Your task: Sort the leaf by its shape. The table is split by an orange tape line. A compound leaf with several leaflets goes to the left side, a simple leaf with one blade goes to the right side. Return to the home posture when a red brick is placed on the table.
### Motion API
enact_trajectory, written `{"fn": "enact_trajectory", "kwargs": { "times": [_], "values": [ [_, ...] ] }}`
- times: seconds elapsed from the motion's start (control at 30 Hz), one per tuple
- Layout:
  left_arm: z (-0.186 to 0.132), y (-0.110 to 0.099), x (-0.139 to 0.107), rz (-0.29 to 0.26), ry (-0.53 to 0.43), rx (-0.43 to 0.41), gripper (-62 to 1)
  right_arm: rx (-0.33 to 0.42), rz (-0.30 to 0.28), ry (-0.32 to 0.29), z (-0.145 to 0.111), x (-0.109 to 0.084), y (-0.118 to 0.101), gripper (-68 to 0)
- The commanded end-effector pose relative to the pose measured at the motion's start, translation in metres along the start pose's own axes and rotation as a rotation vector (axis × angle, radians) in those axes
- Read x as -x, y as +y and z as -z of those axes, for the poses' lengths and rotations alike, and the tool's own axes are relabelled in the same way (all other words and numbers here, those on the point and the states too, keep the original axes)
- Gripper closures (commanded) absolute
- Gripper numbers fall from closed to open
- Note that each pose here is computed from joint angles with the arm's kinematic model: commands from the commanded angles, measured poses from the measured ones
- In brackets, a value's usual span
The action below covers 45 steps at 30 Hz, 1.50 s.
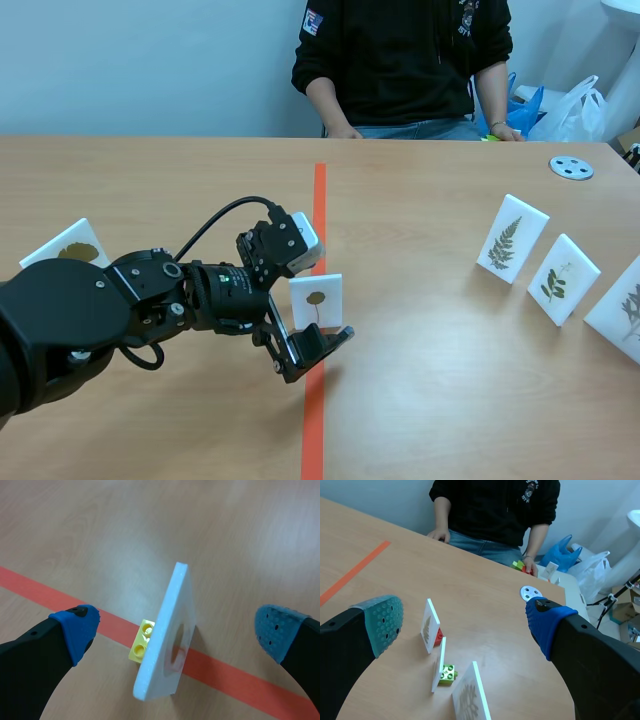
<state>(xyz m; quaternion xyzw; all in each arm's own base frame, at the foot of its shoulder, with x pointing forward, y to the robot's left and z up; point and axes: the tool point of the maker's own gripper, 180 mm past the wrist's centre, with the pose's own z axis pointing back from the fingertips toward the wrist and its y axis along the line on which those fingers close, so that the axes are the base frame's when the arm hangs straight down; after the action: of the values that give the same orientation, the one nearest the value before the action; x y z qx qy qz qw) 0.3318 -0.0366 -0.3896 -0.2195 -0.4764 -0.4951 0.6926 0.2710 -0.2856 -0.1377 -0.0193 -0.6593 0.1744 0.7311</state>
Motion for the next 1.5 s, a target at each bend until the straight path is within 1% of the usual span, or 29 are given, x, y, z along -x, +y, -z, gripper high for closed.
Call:
{"fn": "enact_trajectory", "kwargs": {
  "times": [0.0,0.13,0.23,0.27,0.3,0.4,0.57,0.83,0.9,1.13,1.23,1.37,1.47],
  "values": [
    [-0.002,0.004,-0.007,0.027,-0.024,0.000,-62.3,0.003,-0.012,-0.043,0.002,-0.013,-0.003,-50.4],
    [-0.004,0.004,-0.003,0.038,-0.015,0.005,-61.7,0.003,-0.012,-0.043,0.002,-0.013,-0.003,-50.4],
    [-0.005,0.005,-0.003,0.045,-0.017,0.002,-38.9,0.003,-0.012,-0.043,0.002,-0.013,-0.003,-50.4],
    [-0.006,0.005,-0.002,0.045,-0.016,0.001,-35.3,0.003,-0.012,-0.043,0.002,-0.013,-0.003,-50.4],
    [-0.006,0.005,-0.002,0.045,-0.016,0.001,-33.9,0.003,-0.012,-0.043,0.002,-0.013,-0.003,-50.4],
    [-0.006,0.004,-0.002,0.044,-0.015,0.002,-33.3,0.003,-0.012,-0.043,0.002,-0.013,-0.003,-50.4],
    [-0.006,0.003,-0.001,0.041,-0.014,0.004,-18.3,0.003,-0.012,-0.043,0.002,-0.013,-0.003,-50.4],
    [-0.006,0.003,-0.001,0.042,-0.014,0.004,-6.9,0.003,-0.012,-0.043,0.002,-0.013,-0.003,-50.4],
    [-0.006,0.003,-0.001,0.042,-0.014,0.004,-5.7,0.003,-0.012,-0.043,0.002,-0.013,-0.003,-50.4],
    [-0.008,0.005,0.000,0.038,-0.015,-0.003,-5.7,0.003,-0.012,-0.043,0.002,-0.013,-0.003,-50.4],
    [-0.016,0.017,0.001,0.007,-0.028,-0.049,-5.7,0.003,-0.012,-0.043,0.002,-0.013,-0.003,-50.4],
    [-0.037,0.035,0.014,-0.032,-0.006,-0.117,-5.7,0.002,-0.012,-0.043,0.002,-0.013,-0.003,-50.4],
    [-0.061,0.053,0.026,-0.090,0.005,-0.191,-5.7,0.002,-0.012,-0.043,0.002,-0.013,-0.003,-50.4]
  ]
}}
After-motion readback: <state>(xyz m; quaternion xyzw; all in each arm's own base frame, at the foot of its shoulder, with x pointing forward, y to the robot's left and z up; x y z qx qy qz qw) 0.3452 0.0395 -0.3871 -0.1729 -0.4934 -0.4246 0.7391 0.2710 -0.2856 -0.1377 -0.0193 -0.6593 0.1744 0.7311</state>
